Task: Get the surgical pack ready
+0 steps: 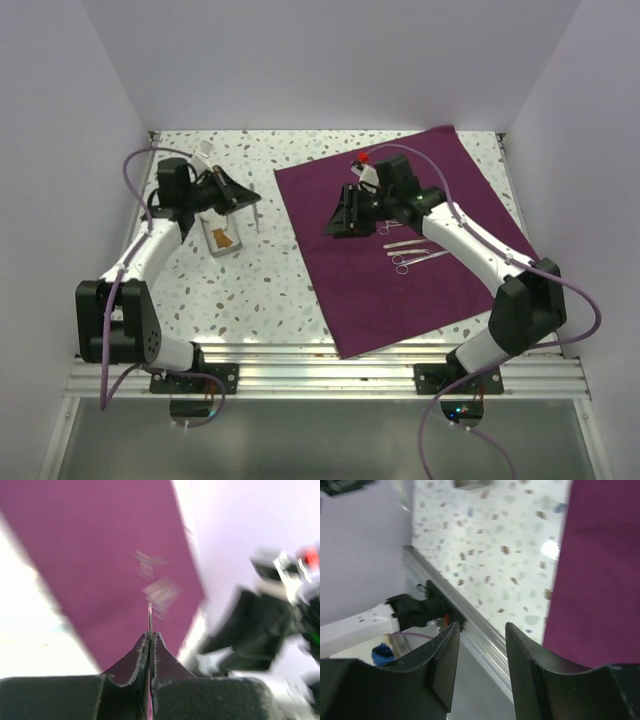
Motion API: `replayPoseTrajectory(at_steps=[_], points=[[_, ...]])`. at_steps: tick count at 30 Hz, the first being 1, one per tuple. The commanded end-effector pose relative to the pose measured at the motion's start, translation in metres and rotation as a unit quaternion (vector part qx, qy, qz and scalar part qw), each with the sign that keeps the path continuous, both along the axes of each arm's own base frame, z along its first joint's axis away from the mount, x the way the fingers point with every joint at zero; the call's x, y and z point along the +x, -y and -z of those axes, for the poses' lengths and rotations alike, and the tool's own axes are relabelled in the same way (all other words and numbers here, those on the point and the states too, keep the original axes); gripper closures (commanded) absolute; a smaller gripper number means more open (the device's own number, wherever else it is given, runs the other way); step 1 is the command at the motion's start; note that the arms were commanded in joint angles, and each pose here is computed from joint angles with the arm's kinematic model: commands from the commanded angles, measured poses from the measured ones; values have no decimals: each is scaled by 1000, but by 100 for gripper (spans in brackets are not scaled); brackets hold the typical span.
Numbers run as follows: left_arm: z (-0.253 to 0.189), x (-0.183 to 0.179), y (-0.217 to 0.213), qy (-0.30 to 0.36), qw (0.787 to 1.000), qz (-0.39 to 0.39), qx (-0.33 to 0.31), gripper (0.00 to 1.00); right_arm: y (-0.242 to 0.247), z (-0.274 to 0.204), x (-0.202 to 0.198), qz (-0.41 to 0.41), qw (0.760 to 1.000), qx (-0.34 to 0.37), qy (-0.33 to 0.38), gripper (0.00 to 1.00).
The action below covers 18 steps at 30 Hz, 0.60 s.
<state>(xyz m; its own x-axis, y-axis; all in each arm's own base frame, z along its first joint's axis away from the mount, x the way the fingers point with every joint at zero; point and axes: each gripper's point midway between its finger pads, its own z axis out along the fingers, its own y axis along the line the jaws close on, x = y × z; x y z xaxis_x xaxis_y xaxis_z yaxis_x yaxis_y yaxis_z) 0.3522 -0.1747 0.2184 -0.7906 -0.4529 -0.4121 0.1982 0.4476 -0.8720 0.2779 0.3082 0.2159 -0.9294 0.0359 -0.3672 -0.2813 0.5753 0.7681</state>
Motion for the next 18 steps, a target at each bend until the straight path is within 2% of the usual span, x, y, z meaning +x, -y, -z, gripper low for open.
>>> replayPoseTrajectory(at_steps=[1,2,5,10,18], points=[[57,8,-73,-72,981,-57,173,100,48,40,9,45,990,-130,-21,54],[73,17,-92,-84,970,-80,214,100,53,47,6,45,988,-144,-37,54],[100,29,-123,-138,944,-118,274,100,66,56,10,60,985,-149,-55,54],[136,50,-149,-191,919,-154,308,100,88,67,21,92,980,-161,-73,54],[149,79,-168,-202,901,-177,340,100,128,94,37,159,954,-236,-94,54]])
